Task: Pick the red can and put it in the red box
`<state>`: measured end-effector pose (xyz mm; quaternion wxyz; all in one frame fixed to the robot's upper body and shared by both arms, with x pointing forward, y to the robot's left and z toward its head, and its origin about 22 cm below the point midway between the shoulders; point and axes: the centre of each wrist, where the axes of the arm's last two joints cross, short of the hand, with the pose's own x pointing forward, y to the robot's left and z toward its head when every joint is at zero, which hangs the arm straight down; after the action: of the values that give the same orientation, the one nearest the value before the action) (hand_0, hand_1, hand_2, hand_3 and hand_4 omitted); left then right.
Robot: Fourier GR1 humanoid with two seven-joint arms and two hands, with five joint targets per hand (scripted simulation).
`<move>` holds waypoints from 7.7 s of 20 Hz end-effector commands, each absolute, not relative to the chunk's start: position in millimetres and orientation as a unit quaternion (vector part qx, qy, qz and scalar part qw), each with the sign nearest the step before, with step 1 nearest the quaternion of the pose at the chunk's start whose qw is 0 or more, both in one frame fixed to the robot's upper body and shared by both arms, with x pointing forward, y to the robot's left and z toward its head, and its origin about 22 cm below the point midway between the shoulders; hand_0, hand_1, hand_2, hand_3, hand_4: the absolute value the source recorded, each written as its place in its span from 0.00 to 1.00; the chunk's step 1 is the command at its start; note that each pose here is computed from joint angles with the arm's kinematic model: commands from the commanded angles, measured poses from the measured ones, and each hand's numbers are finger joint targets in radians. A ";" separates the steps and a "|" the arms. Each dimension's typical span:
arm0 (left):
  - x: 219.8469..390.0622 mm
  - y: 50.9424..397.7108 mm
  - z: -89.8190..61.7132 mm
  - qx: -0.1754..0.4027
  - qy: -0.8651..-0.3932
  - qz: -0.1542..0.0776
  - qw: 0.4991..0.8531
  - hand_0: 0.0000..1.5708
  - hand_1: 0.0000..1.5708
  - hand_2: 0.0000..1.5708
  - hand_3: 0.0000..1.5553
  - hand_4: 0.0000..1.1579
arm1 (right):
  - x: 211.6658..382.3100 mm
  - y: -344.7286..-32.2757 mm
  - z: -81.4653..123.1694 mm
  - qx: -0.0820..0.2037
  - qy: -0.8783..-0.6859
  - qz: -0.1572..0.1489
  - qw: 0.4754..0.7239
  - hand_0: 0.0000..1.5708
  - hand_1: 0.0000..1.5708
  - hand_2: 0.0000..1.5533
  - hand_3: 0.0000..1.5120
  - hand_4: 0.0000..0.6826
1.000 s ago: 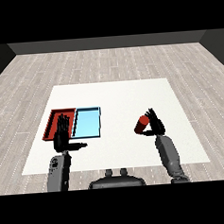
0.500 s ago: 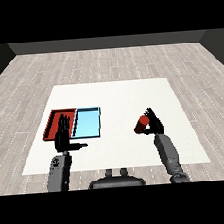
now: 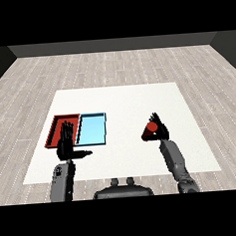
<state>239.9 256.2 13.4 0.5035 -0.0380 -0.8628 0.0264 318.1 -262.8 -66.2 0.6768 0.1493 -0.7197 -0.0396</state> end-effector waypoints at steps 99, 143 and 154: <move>251.1 94.8 -1.2 -0.115 -0.780 -0.078 0.610 0.00 0.00 0.00 0.00 0.00 | 276.7 -86.5 69.5 0.077 -0.870 0.010 0.486 0.93 0.93 0.92 0.92 0.97; 283.0 63.9 5.2 -0.056 -0.783 0.023 0.620 1.00 1.00 0.99 0.95 0.98 | 279.9 -63.2 99.3 0.142 -0.858 -0.001 0.493 0.95 0.95 0.93 0.92 0.95; 279.2 75.9 12.6 -0.067 -0.809 0.034 0.582 1.00 1.00 1.00 0.97 0.99 | 266.2 -51.6 74.6 0.107 -0.840 0.038 0.530 0.00 0.00 0.00 0.00 0.00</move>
<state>282.1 77.3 -3.7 0.5993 -0.0566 -0.7980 0.0297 271.1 -55.9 78.5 0.5187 0.1232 -0.8457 0.0250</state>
